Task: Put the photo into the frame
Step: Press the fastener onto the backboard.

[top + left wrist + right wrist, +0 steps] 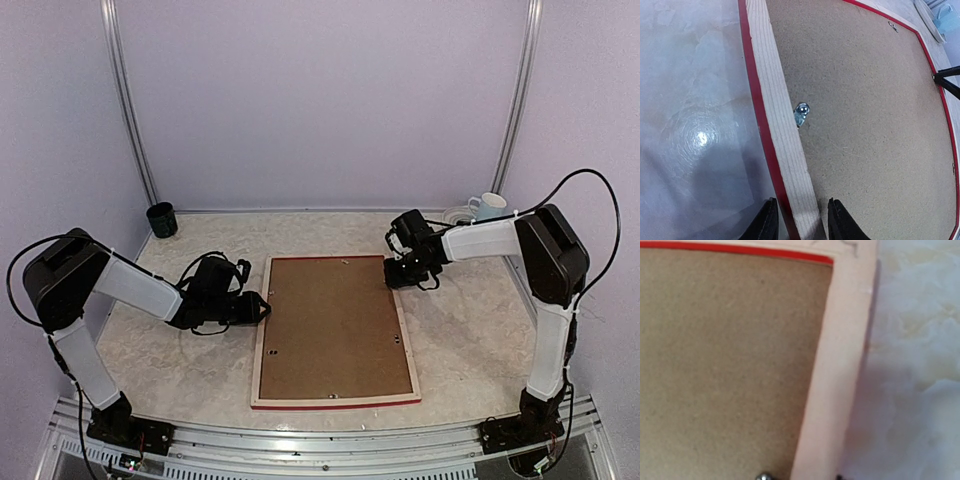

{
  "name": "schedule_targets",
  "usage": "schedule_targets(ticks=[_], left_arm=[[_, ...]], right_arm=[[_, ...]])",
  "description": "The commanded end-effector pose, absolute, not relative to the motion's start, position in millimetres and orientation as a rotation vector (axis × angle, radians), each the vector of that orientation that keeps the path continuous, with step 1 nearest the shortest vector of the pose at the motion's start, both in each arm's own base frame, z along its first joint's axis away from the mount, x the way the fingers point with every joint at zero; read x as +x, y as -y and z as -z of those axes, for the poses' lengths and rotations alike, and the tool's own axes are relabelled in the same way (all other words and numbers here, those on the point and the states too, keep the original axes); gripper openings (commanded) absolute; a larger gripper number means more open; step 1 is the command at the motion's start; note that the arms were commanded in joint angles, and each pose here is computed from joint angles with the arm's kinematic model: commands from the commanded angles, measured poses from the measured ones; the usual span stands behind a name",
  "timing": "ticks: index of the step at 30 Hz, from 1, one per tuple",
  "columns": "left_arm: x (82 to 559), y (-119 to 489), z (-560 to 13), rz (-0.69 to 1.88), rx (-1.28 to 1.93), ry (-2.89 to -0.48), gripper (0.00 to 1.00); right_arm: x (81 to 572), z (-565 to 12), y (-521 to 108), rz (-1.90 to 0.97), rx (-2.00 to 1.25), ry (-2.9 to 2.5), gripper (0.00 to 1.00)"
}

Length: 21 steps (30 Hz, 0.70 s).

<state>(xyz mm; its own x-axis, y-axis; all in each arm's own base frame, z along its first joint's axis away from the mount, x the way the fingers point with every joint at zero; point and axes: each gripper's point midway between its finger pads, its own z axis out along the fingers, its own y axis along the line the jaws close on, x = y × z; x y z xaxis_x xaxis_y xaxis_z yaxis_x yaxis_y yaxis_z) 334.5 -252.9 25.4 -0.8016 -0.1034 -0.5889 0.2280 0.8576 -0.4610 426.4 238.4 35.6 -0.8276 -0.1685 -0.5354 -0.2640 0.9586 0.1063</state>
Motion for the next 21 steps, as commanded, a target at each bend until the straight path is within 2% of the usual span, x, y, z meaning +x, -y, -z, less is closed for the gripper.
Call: schedule_targets(ticks=[1, 4, 8, 21], left_arm=[[325.4, 245.1, -9.7, 0.670, 0.084, -2.466, 0.34], [326.0, 244.7, -9.9, 0.669, 0.083, -2.465, 0.35], [325.8, 245.1, -10.5, 0.673, 0.083, -2.465, 0.35], [325.6, 244.4, -11.3, 0.673, 0.083, -2.465, 0.34]], right_arm=[[421.7, -34.9, -235.4, -0.177, -0.374, -2.588, 0.27], [424.4, -48.3, -237.3, -0.181, -0.388, -2.571, 0.40], [431.1, -61.9, -238.0, -0.146, -0.426, -2.563, 0.51], [426.8, -40.3, -245.9, -0.156, -0.541, -2.639, 0.53]])
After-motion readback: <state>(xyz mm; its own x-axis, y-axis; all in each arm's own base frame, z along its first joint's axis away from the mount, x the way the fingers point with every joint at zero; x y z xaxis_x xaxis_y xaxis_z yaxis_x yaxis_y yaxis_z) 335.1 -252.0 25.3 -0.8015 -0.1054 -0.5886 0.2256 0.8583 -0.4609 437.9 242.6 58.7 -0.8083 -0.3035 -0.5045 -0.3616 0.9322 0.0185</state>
